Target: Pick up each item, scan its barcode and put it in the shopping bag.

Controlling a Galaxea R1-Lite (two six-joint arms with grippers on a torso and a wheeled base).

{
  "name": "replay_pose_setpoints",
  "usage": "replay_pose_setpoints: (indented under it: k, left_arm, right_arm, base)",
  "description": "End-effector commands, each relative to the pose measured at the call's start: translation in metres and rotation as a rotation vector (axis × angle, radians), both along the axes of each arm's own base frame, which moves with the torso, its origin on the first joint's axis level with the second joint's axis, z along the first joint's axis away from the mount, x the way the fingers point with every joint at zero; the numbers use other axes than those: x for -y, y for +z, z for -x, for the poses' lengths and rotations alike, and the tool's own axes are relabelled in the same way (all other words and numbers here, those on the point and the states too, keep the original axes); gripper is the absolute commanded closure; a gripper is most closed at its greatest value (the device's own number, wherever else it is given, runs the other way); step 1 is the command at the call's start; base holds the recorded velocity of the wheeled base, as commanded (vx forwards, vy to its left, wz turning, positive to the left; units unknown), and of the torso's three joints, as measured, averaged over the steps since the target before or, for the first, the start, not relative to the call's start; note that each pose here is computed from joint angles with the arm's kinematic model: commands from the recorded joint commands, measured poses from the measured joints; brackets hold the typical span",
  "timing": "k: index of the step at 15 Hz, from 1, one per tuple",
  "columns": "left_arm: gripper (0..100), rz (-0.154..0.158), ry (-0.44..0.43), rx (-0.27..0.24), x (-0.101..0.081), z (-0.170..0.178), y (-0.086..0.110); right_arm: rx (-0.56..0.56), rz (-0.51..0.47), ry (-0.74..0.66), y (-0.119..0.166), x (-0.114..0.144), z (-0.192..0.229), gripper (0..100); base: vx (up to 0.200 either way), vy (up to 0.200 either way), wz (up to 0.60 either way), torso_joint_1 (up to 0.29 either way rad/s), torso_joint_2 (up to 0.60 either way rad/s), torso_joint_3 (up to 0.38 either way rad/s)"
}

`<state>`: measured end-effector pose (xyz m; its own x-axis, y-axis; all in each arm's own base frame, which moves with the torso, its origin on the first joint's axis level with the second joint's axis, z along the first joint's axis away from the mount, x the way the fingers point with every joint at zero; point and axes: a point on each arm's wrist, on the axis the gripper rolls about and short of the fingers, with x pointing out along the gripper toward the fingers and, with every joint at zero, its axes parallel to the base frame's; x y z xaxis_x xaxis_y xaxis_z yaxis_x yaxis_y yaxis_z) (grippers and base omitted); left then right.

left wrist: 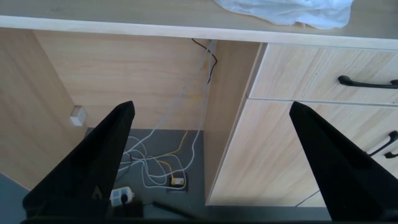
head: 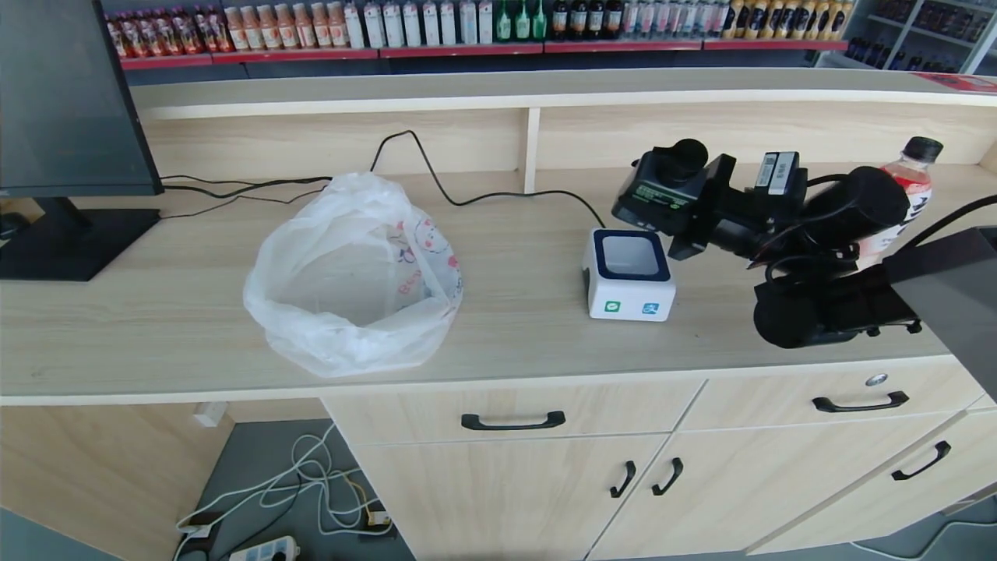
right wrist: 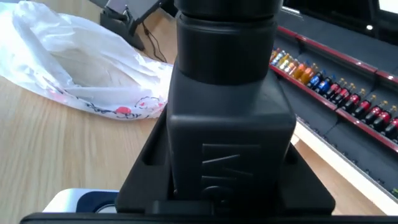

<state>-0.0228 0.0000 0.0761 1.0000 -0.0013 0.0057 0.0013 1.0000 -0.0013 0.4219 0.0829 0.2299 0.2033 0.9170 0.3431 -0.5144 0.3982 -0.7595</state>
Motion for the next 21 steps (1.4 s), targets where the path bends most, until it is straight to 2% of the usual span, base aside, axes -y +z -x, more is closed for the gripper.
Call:
replay_pose_setpoints:
  k: [1,3,11,21]
  left_arm:
    - [0,0.000,0.000,-0.001,0.000,0.000,0.000]
    - [0,0.002,0.000,-0.001,0.000,0.000,0.000]
    - [0,0.002,0.000,-0.001,0.000,0.000,0.000]
    - [0,0.002,0.000,-0.001,0.000,0.000,0.000]
  right_arm:
    - [0.037,0.013,-0.026,-0.005,0.005,-0.006,100]
    - [0.096,0.040,-0.039,-0.007,0.005,-0.005,100]
    - [0.196,0.074,-0.092,-0.010,0.010,-0.002,100]
    - [0.198,0.078,-0.082,-0.015,0.003,-0.003,100]
  base:
    - [0.000,0.000,0.00,0.000,0.00,0.000]
    - [0.000,0.000,0.00,0.000,0.00,0.000]
    - [0.000,0.000,0.00,0.000,0.00,0.000]
    - [0.000,0.000,0.00,0.000,0.00,0.000]
